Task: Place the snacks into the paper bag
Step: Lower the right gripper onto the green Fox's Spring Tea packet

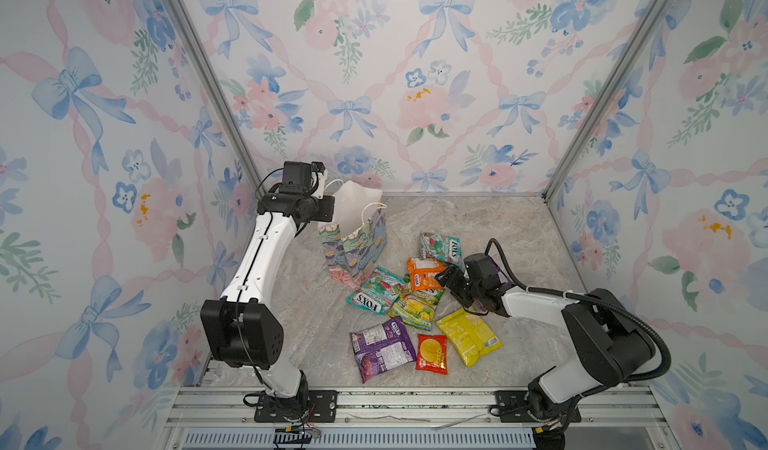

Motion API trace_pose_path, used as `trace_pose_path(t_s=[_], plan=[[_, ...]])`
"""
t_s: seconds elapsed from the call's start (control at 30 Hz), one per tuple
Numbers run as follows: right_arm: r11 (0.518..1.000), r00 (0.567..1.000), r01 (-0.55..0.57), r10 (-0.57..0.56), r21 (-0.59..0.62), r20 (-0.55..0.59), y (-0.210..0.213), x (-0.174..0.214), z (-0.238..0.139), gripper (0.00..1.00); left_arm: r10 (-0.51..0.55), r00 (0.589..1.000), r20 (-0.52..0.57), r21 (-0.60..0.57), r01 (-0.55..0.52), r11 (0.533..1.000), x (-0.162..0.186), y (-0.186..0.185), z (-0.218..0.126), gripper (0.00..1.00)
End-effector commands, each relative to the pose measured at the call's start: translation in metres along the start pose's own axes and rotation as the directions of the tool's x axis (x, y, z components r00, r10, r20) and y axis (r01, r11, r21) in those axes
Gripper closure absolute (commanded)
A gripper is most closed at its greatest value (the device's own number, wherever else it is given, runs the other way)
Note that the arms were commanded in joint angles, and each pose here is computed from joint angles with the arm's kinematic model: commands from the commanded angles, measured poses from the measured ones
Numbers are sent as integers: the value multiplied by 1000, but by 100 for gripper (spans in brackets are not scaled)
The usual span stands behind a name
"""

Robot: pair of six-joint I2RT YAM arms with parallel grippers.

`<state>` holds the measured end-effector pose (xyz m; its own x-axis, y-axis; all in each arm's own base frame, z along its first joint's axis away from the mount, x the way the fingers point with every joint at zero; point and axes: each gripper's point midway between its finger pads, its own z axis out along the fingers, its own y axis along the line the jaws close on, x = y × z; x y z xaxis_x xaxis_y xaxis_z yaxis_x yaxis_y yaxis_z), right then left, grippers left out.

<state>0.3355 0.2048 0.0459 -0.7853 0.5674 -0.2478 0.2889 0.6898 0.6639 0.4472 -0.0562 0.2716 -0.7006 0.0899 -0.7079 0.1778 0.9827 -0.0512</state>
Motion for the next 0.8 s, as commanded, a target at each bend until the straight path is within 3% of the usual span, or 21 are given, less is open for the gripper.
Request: trace_pose_path(t_s=[0.0,0.07,0.2,0.53,0.63,0.77], plan=[[999,1000,-16,17,-40,24,11,-11,9,20,-14,999,-37,2,14,1000,13,-1,-3,100],[999,999,-18,19,-47,29,13,-13,12,21,-13,999,-37,1,13,1000,13,-1,-3,100],[997,998,-9,13,-75,55,21,-19,11,34,-13,999,-38,-1,13,1000,14,0,-3,100],[996,995,64,-59,-63,76,26,-25,7,93,-14,999,-39,3,14,1000,15,-1,-4,100],[995,993,92,-88,-50,78,28,-26,3,99,-14,999,-39,2,14,1000,15,0,-4,100],[993,991,118,-115,-28,74,28,-24,-4,96,-15,999,-41,1,15,1000,16,0,-4,100]])
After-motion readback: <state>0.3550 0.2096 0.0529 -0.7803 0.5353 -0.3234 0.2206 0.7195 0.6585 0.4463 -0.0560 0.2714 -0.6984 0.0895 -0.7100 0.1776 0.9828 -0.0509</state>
